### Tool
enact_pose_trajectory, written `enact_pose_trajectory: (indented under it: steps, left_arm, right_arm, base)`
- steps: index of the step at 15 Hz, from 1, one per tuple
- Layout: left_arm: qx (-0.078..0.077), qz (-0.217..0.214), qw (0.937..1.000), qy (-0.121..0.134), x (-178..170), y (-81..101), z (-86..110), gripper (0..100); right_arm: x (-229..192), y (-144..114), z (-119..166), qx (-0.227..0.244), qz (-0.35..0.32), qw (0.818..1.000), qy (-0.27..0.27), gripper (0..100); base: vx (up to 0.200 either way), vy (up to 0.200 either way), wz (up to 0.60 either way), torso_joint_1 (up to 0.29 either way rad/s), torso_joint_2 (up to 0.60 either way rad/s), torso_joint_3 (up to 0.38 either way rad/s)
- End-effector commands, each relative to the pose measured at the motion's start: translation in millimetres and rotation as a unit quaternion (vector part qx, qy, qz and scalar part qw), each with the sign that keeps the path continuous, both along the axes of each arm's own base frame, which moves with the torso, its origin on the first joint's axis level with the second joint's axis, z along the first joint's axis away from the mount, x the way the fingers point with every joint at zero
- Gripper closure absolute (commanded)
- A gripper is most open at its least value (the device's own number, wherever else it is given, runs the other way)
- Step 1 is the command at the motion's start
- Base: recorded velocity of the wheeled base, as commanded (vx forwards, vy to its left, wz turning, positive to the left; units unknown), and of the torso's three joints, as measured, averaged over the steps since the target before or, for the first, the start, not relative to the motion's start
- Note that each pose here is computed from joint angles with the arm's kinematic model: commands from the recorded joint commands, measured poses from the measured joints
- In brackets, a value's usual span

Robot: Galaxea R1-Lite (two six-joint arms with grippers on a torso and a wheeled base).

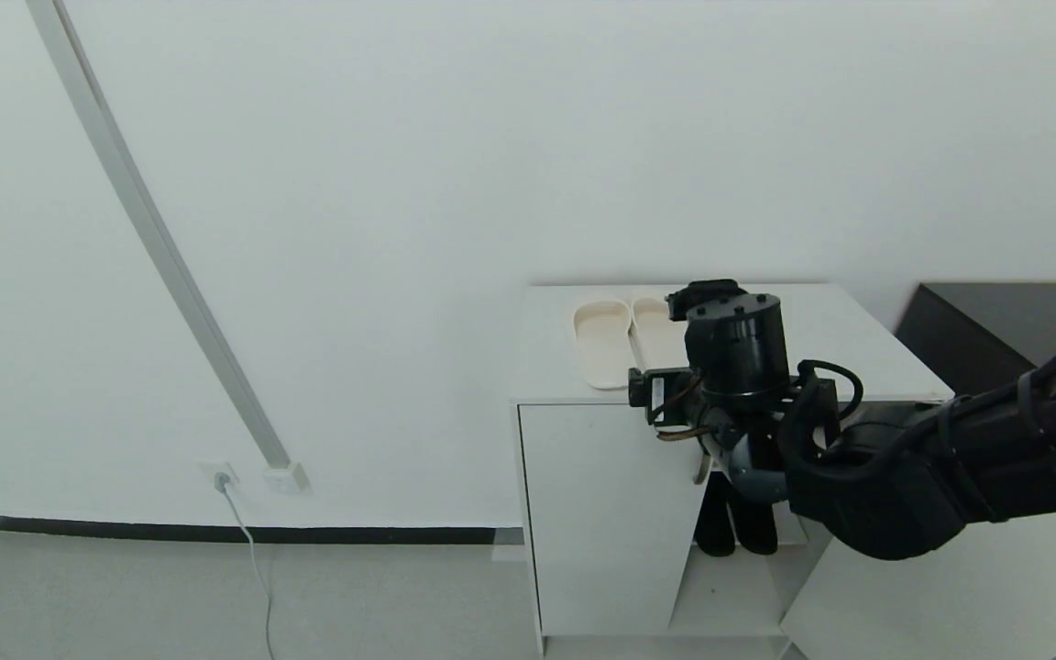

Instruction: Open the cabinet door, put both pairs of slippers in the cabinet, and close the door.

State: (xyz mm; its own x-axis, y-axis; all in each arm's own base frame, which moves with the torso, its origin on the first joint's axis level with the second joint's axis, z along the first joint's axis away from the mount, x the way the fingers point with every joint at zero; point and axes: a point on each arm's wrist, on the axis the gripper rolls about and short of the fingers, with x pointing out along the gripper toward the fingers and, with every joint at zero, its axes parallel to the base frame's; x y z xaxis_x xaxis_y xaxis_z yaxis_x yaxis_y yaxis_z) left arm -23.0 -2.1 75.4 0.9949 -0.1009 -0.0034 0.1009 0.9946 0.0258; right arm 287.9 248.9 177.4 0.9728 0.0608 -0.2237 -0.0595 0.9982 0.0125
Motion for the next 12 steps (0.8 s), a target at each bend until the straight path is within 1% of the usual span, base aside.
enact_pose_trajectory:
  steps: [1, 2, 7, 10, 12]
  left_arm:
    - [-0.001, 0.001, 1.0, 0.0, 0.0, 0.0, 0.1, 100]
    - [-0.001, 0.0, 1.0, 0.0, 0.0, 0.0, 0.1, 100]
    - [-0.001, 0.0, 1.0, 0.0, 0.0, 0.0, 0.1, 100]
    - [-0.001, 0.001, 1.0, 0.0, 0.0, 0.0, 0.1, 100]
    - [-0.002, 0.001, 1.0, 0.001, 0.1, 0.0, 0.1, 100]
  right_arm:
    - [3.2, -0.6, 11.6, 0.014, -0.004, 1.0, -0.014, 0]
    - [4.3, -1.2, 8.6, 0.011, -0.005, 1.0, -0.01, 0]
    - [10.9, 0.9, -12.3, 0.009, -0.01, 1.0, 0.012, 0]
    - [14.0, 3.2, -25.8, 0.012, 0.009, 0.999, 0.03, 0]
    - [19.1, 7.3, -36.3, 0.013, 0.014, 0.999, 0.03, 0]
  base:
    - [0.0, 0.0, 0.0, 0.0, 0.0, 0.0]
    - [0.0, 0.0, 0.0, 0.0, 0.0, 0.0]
    - [0.2, 0.0, 0.0, -0.002, 0.0, 0.0]
    - [0.2, 0.0, 0.0, 0.009, 0.0, 0.002]
    - [0.2, 0.0, 0.0, 0.005, 0.0, -0.002]
